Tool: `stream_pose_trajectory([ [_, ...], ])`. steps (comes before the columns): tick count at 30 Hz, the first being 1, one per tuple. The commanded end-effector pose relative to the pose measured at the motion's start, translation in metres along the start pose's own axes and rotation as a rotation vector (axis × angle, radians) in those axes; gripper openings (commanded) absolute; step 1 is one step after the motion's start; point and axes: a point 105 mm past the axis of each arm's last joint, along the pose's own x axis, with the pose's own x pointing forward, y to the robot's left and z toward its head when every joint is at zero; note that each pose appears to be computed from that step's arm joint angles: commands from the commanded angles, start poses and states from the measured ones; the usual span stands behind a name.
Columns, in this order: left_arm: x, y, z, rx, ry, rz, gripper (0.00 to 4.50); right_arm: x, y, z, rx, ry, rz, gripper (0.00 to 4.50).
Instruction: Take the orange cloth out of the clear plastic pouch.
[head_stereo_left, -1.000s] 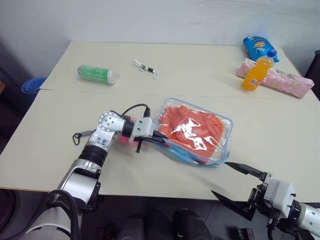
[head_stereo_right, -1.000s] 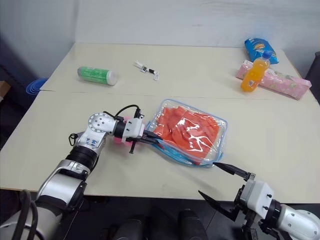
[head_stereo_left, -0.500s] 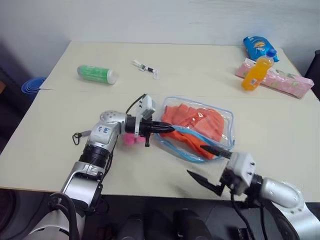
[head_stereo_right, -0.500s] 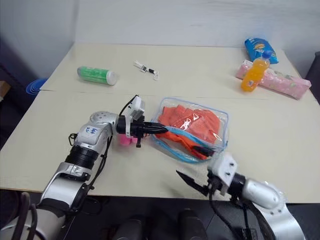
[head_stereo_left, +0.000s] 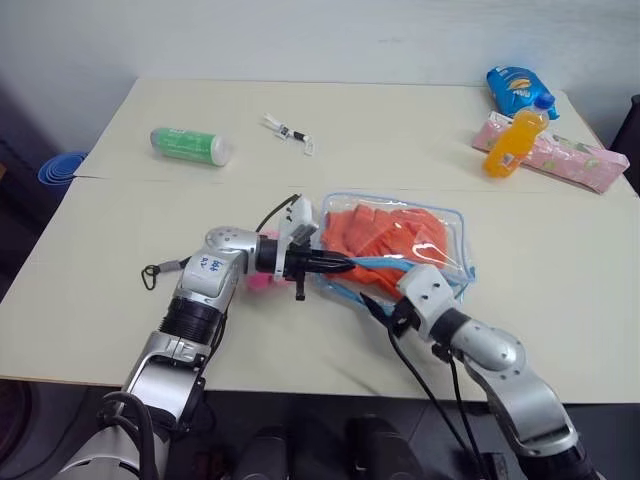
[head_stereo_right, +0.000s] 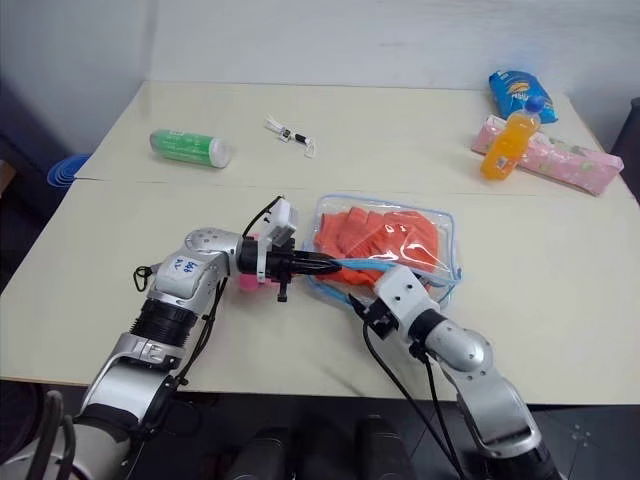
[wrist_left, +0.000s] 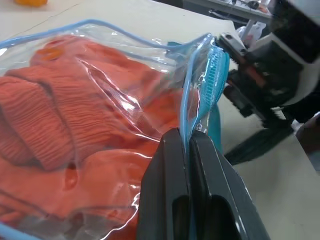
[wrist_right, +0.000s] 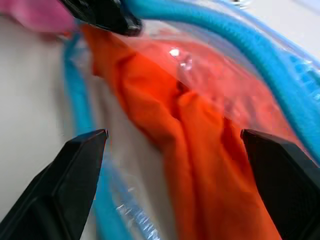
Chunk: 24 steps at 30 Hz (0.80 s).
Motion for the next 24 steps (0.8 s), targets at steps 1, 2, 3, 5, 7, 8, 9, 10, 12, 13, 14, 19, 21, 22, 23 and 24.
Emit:
stream_pose_trajectory([
  [1,0.001,-0.006,0.009,0.029,-0.026,-0.02,0.04,0.006,-0.008,0.003,-0.179,0.014,-0.059,4.5],
  [2,0.001,-0.006,0.009,0.028,-0.027,-0.02,0.04,0.008,-0.007,0.001,-0.2,0.022,-0.047,4.5],
  [3,0.001,-0.007,0.009,0.028,-0.027,-0.021,0.04,0.011,-0.006,-0.001,-0.207,0.031,-0.041,4.5],
  [5,0.002,-0.008,0.009,0.028,-0.027,-0.022,0.04,0.016,-0.007,-0.006,-0.201,0.054,-0.041,4.5],
  [7,0.002,-0.009,0.009,0.035,-0.033,-0.027,0.04,0.021,-0.007,-0.014,-0.186,0.084,-0.041,4.5],
  [8,0.002,-0.009,0.009,0.046,-0.036,-0.03,0.04,0.024,-0.006,-0.018,-0.171,0.098,-0.036,4.5],
  [9,0.003,-0.01,0.01,0.058,-0.043,-0.031,0.04,0.027,-0.004,-0.021,-0.153,0.11,-0.026,4.5],
  [10,0.003,-0.01,0.011,0.066,-0.048,-0.031,0.04,0.029,-0.003,-0.023,-0.141,0.117,-0.02,4.5],
  [12,0.003,-0.01,0.011,0.1,-0.046,-0.03,0.04,0.032,-0.002,-0.024,-0.127,0.117,-0.013,4.5],
  [13,0.003,-0.011,0.011,0.107,-0.049,-0.029,0.04,0.033,-0.002,-0.023,-0.118,0.111,-0.017,4.5],
  [14,0.004,-0.011,0.01,0.113,-0.053,-0.026,0.04,0.033,-0.003,-0.022,-0.112,0.108,-0.017,4.5],
  [19,0.006,-0.014,-0.001,0.139,-0.036,-0.04,0.04,0.032,-0.004,-0.022,-0.088,0.104,-0.016,4.5],
  [21,0.006,-0.017,-0.006,0.112,-0.021,-0.054,0.04,0.03,-0.004,-0.023,-0.086,0.106,-0.014,4.5],
  [22,0.007,-0.019,-0.008,0.118,-0.01,-0.069,0.25,0.03,-0.004,-0.023,-0.086,0.106,-0.013,4.5],
  [23,0.007,-0.021,-0.009,0.123,-0.002,-0.079,0.48,0.03,-0.004,-0.023,-0.086,0.106,-0.012,4.5],
  [24,0.008,-0.021,-0.009,0.143,-0.009,-0.069,0.68,0.029,-0.003,-0.023,-0.085,0.106,-0.009,4.5],
])
